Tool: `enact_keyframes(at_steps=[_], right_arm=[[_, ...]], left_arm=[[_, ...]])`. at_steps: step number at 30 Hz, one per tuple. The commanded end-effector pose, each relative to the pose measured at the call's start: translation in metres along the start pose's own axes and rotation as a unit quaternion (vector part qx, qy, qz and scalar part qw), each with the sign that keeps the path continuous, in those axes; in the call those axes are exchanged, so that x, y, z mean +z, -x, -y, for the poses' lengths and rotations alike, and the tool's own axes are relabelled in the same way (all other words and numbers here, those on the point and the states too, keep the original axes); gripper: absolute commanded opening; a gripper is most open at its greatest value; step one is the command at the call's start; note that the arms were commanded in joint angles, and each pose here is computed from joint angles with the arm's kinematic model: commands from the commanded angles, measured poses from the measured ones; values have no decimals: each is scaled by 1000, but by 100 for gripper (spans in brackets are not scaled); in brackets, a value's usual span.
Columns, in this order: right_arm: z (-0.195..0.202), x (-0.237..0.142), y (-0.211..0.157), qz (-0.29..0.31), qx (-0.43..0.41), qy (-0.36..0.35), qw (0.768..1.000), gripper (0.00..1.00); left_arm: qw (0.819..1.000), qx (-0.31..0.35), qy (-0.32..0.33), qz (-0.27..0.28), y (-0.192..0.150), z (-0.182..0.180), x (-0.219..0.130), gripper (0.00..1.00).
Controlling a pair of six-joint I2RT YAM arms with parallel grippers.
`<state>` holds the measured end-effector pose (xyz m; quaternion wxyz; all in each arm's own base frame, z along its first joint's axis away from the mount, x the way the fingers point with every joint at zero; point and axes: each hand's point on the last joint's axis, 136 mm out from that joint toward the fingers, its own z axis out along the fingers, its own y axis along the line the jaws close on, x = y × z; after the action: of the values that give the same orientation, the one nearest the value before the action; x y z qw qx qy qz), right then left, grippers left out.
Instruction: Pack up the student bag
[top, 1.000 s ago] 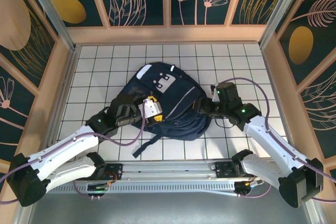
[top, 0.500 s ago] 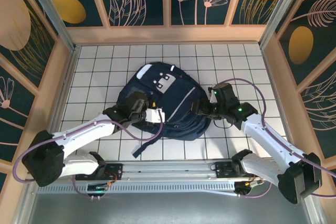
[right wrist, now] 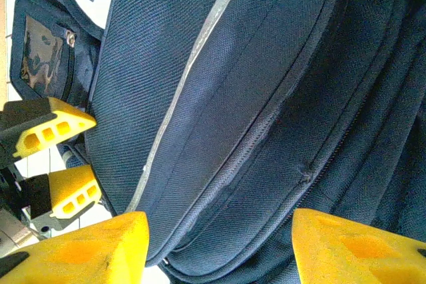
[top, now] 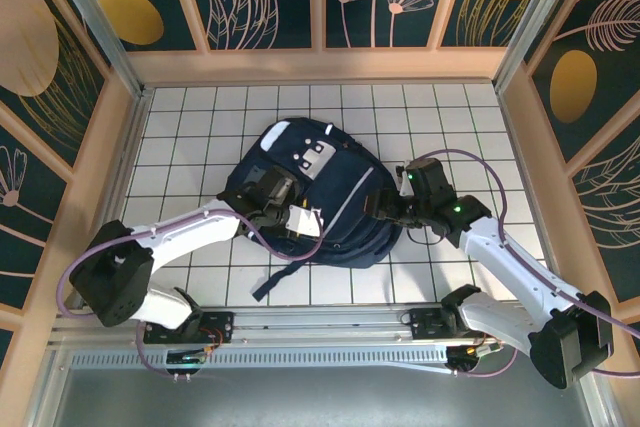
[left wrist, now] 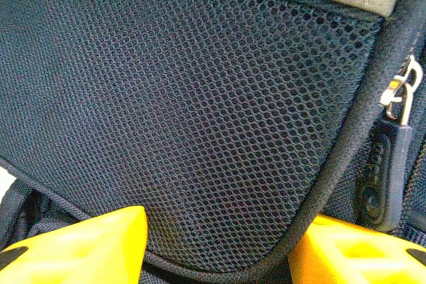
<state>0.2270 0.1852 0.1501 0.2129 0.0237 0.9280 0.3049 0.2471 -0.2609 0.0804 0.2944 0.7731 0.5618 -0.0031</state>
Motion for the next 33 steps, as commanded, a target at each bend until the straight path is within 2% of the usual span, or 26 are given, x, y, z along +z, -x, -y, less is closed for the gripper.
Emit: enact_keyframes(at_steps=[1, 5, 8, 10, 12, 17, 22, 26, 27, 29, 33], right_arm=[[-4, 1, -3, 0, -12, 15, 1000, 59], [-2, 2, -3, 2, -9, 12, 1000, 59], [-3, 2, -2, 4, -6, 12, 1000, 59], [-3, 2, -2, 5, -4, 13, 1000, 59], [-4, 2, -1, 7, -2, 15, 1000, 59], [-10, 0, -3, 2, -5, 32, 999, 58], [-28, -11, -10, -10, -9, 75, 997, 57], [-20, -25, -22, -6, -12, 50, 999, 51], [-18, -29, -27, -4, -16, 41, 999, 46], [-15, -33, -36, -2, -27, 29, 999, 43], [-25, -26, -53, -7, -56, 24, 998, 31]], left_arm=[[999, 20, -41, 18, 5, 12, 6, 57], [995, 41, -79, 33, 7, 28, 12, 51], [993, 45, -96, 53, 14, 32, 14, 37], [993, 40, -100, 55, 15, 32, 15, 21], [993, 26, -100, 61, 21, 27, 15, 0], [990, -21, -80, 117, 47, 9, 1, 0], [972, -95, -60, 204, 80, -6, -18, 0], [957, -160, -57, 236, 87, -9, -20, 0], [953, -175, -56, 241, 88, -9, -19, 0], [947, -200, -58, 246, 88, -10, -18, 0], [936, -250, -65, 239, 87, -13, -12, 0]])
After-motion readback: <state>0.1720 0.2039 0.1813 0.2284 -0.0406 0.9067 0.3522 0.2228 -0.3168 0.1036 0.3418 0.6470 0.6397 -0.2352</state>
